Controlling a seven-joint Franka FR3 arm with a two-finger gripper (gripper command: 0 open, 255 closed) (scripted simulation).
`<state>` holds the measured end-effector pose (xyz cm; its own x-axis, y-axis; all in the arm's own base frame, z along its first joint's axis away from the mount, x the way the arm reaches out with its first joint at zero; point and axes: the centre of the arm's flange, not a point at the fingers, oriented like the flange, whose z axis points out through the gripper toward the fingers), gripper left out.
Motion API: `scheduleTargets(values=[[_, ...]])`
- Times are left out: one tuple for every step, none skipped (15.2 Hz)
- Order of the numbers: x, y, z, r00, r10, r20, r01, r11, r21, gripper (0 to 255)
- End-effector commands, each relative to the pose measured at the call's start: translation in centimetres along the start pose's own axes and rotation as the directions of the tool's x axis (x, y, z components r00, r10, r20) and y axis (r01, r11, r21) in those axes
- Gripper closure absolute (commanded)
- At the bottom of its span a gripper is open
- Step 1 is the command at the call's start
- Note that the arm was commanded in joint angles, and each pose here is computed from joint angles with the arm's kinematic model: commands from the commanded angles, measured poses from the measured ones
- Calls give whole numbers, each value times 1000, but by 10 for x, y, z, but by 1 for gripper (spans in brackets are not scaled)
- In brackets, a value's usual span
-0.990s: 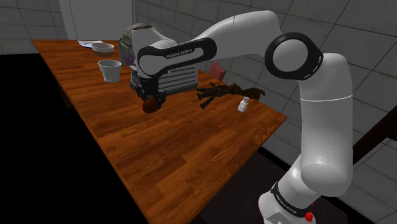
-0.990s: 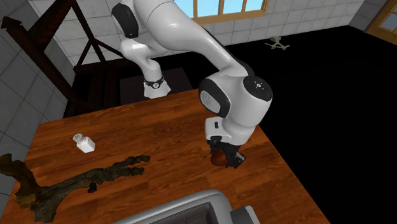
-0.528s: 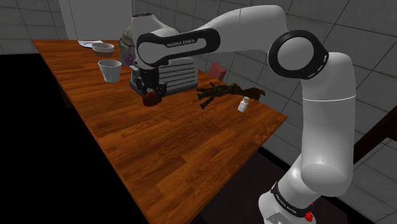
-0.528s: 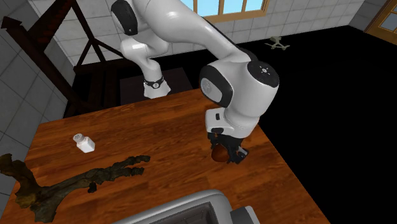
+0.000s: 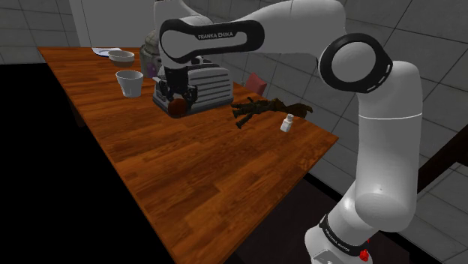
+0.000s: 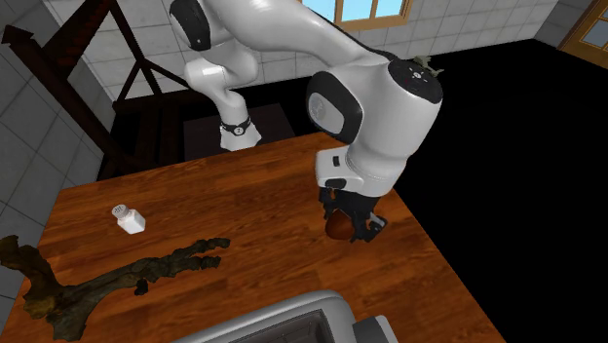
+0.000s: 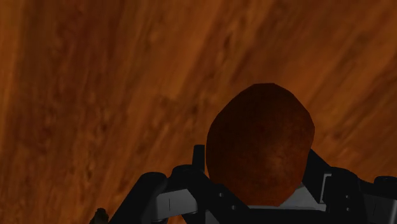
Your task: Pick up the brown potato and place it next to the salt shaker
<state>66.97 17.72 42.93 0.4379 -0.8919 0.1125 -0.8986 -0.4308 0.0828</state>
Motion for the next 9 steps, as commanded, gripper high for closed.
scheduleTargets(values=[[1, 1, -11, 1000, 0, 0, 0, 1000, 0, 255], [1, 2, -16, 1000, 0, 0, 0, 1000, 0, 255], [2, 2, -21, 1000, 0, 0, 0, 1000, 0, 255], [3, 2, -26, 1000, 0, 0, 0, 1000, 0, 255], [3, 3, -31, 1000, 0, 0, 0, 1000, 0, 255], [4, 3, -37, 1000, 0, 0, 0, 1000, 0, 255], [4, 4, -42, 1000, 0, 0, 0, 1000, 0, 255], [5, 4, -47, 1000, 0, 0, 0, 1000, 0, 255], [6, 5, -52, 1000, 0, 0, 0, 1000, 0, 255]])
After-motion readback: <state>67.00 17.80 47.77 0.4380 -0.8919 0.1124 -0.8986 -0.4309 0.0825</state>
